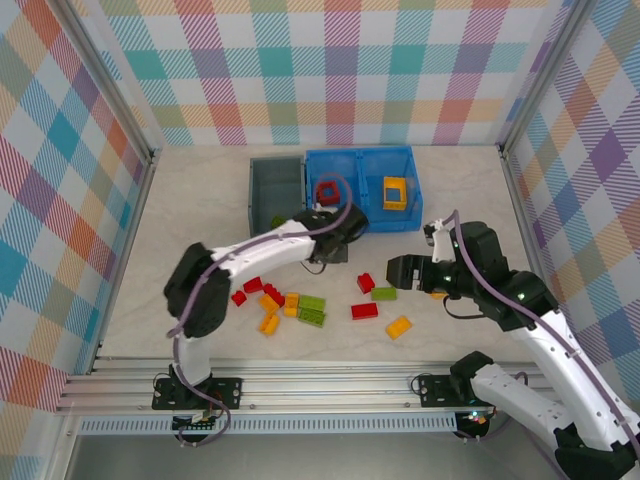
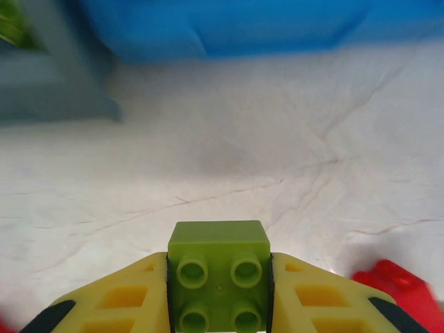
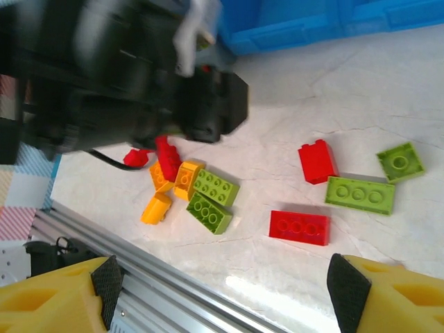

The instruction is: Sort the legos into containers by color

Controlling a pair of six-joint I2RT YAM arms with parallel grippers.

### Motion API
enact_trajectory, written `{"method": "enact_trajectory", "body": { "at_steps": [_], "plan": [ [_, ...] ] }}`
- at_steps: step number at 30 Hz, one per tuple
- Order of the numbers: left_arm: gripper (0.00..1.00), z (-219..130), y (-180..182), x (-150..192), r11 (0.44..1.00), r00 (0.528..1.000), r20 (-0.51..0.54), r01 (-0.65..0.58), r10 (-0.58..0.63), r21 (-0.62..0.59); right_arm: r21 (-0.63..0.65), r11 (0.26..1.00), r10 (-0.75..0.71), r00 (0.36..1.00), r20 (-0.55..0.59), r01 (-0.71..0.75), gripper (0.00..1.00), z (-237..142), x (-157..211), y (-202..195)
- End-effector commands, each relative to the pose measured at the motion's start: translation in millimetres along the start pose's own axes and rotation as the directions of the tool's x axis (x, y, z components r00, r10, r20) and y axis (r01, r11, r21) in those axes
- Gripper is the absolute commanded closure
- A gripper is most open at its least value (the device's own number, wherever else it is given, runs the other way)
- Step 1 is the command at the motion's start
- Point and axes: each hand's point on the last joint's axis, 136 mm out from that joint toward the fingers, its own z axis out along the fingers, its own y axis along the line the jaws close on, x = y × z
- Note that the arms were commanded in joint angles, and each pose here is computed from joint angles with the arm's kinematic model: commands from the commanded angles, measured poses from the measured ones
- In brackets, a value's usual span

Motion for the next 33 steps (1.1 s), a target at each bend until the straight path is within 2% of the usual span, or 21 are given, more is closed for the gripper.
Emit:
{"method": "enact_trajectory", "body": {
  "at_steps": [1,6,11,17,21,25,27,30,33],
  "plan": [
    [0.73,-30.3,53.9,-31.9,0.997,0.997,0.061,0.04,-0.036,-0.064,-0.103,0.992,-0.075,0.997,0.009,0.075,0.23,4.5,-11.4,24.3],
    [0.73,-22.5,94.8,-73.6,0.993,0.992,0.081,0.101,-0.096,-0.055,-0.086,0.986,-0.142,0.99,-0.005,0.141,0.24,26.2,-18.7,36.1],
    [0.73,11.8,114.6,-115.6,0.989,0.989,0.061,0.136,-0.133,-0.061,-0.082,0.984,-0.156,0.988,-0.002,0.155,0.25,46.1,-23.5,48.6],
    [0.73,63.4,132.3,-137.5,0.976,0.984,0.014,0.177,-0.177,-0.126,-0.067,0.987,-0.146,0.989,-0.007,0.145,0.25,57.8,-23.1,50.1],
    [0.73,88.0,136.4,-139.3,0.968,0.985,-0.013,0.169,-0.174,-0.184,-0.029,0.99,-0.135,0.991,-0.006,0.135,0.25,60.4,-22.6,43.5],
    [0.67,104.4,143.0,-129.3,0.956,0.982,-0.043,0.17,-0.185,-0.24,0.147,0.987,-0.069,0.997,0.02,0.065,0.26,58.1,-26.2,11.3],
    [0.56,107.9,142.4,-125.0,0.956,0.98,-0.054,0.172,-0.19,-0.237,0.214,0.977,-0.034,0.999,0.033,0.026,0.26,56.8,-25.4,-2.6],
    [0.47,101.9,140.4,-126.5,0.959,0.98,-0.047,0.178,-0.192,-0.22,0.312,0.95,0.017,0.999,0.043,-0.029,0.27,54.2,-21.6,-23.4],
    [0.42,81.5,134.3,-136.3,0.966,0.982,-0.015,0.184,-0.19,-0.18,0.462,0.878,0.102,0.992,0.068,-0.122,0.25,43.3,-18.7,-58.7]
  ]
}}
